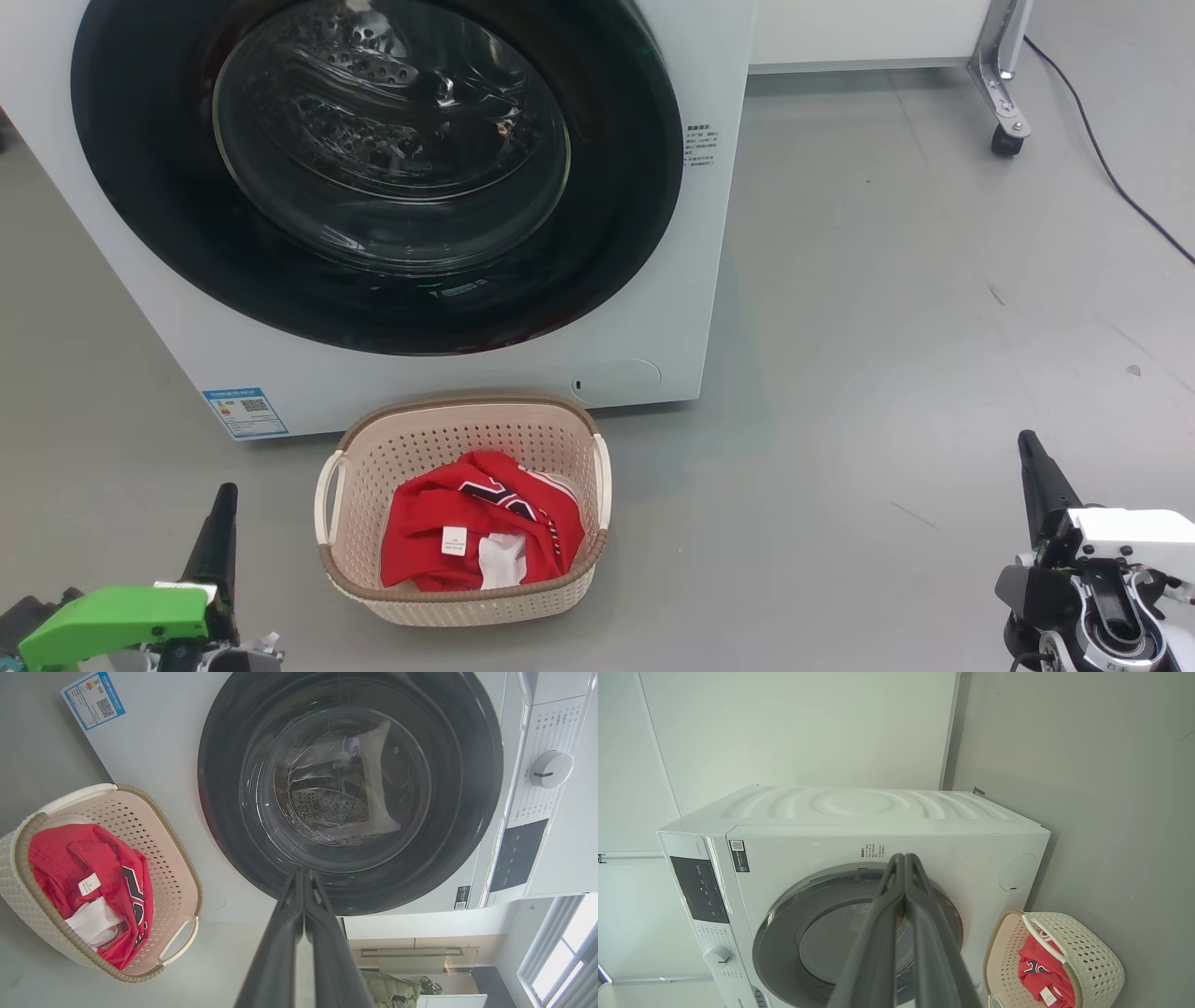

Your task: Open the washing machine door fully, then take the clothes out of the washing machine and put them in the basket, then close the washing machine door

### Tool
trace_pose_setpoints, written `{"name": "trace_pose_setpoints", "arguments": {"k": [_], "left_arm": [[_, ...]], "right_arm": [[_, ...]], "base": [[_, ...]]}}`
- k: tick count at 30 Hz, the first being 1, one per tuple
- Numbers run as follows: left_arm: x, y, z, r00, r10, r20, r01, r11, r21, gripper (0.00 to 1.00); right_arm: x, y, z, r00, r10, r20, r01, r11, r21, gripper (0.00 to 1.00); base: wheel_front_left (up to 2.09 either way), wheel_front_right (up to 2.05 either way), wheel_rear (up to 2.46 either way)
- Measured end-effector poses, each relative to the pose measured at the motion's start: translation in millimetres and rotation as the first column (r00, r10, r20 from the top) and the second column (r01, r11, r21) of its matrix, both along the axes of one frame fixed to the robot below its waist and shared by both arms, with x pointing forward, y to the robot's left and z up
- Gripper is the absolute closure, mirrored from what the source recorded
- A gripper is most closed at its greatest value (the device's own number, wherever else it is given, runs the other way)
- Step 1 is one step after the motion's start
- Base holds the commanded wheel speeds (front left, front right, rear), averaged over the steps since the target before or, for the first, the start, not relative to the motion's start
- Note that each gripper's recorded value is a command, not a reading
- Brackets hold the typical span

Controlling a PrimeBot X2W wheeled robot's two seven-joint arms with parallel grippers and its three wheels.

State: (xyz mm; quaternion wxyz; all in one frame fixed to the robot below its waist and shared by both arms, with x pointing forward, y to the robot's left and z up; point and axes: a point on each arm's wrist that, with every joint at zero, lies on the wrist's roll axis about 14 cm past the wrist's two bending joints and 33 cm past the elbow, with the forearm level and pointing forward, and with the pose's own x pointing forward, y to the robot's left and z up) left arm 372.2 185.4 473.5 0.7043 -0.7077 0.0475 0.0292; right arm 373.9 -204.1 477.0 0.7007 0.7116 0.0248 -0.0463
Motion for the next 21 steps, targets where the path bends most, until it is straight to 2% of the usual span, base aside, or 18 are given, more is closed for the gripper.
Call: {"name": "trace_pose_setpoints", "arguments": {"k": [21], "left_arm": [[0.9, 0.0, 0.6, 1.0, -0.002, 0.002, 0.002, 1.0, -0.001, 1.0]], "right_arm": [[-0.1, -0.2, -0.1, 1.0, 0.0, 0.003, 0.0, 1.0, 0.001, 1.0]], "base": [[0.0, 0.0, 0.0]]}}
